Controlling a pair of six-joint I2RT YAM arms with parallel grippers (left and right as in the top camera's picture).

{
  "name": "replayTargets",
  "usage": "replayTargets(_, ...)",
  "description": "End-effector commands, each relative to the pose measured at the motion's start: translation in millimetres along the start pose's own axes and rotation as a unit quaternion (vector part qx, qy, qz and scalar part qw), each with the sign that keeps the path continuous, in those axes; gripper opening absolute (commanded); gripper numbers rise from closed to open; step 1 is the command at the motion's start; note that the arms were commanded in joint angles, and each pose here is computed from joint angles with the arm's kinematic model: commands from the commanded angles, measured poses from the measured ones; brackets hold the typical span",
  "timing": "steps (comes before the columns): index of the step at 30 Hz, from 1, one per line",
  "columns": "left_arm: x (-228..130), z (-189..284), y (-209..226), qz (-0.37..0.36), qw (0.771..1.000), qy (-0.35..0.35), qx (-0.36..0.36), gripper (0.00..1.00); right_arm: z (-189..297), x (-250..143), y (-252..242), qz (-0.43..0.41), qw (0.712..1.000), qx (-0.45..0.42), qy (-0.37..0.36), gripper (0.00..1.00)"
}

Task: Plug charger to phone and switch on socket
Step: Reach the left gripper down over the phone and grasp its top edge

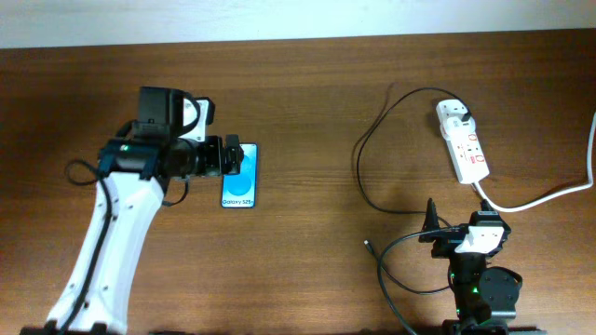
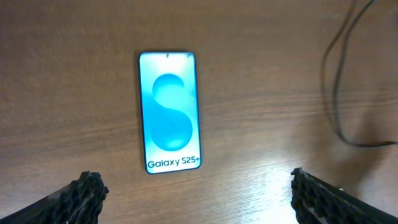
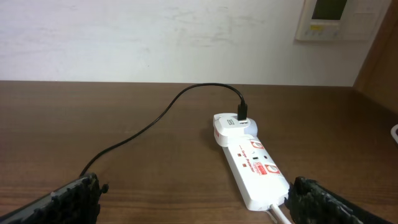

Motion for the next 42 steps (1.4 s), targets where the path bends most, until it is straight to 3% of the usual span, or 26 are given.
replayTargets(1,-2.6,-36.2,9.0,0.02,0.996,0.029,0.084,0.99,-0.2,-3.0,-0.5,0.0,1.0,-0.003,0.004,0.98)
replayTargets(4,-11.8,-65.2,5.5,-0.014,0.988,0.051,0.142,0.99,-0.2,-3.0,-0.5,0.0,1.0,-0.003,0.004,0.98)
replayTargets(6,-17.5,-88.0,8.8,0.011,0.985,0.071,0.156,0.99,-0.2,-3.0,-0.5,0.0,1.0,-0.003,0.004,0.98)
replayTargets(20,-34.3,-167.1,20.5,0.0,0.98,0.134,0.149,0.99,-0.2,-3.0,-0.5,0.0,1.0,-0.003,0.004,0.98)
replayTargets(29,-27.5,-176.3,19.0,-0.024,0.983,0.118,0.139,0.99,-0.2,-3.0,-0.5,0.0,1.0,-0.003,0.004,0.98)
replayTargets(34,-48.0,-201.8,32.2,-0.02,0.974,0.163,0.157,0.99,-0.2,-3.0,-0.5,0.0,1.0,-0.003,0.004,0.98)
replayTargets(42,-58.7,-198.8,36.3,-0.018,0.967,0.191,0.167,0.99,-0.2,-3.0,-0.5,0.0,1.0,-0.003,0.004,0.99)
Point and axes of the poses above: each gripper's point midway between its finger pads, its own z axis back along the fingers, its own y axis along the line the jaws close on, x = y × z, the point moved 5 cm from there along z, back along the fingers, and after that the axes turned 9 degrees about z, right-handed, at the moved point
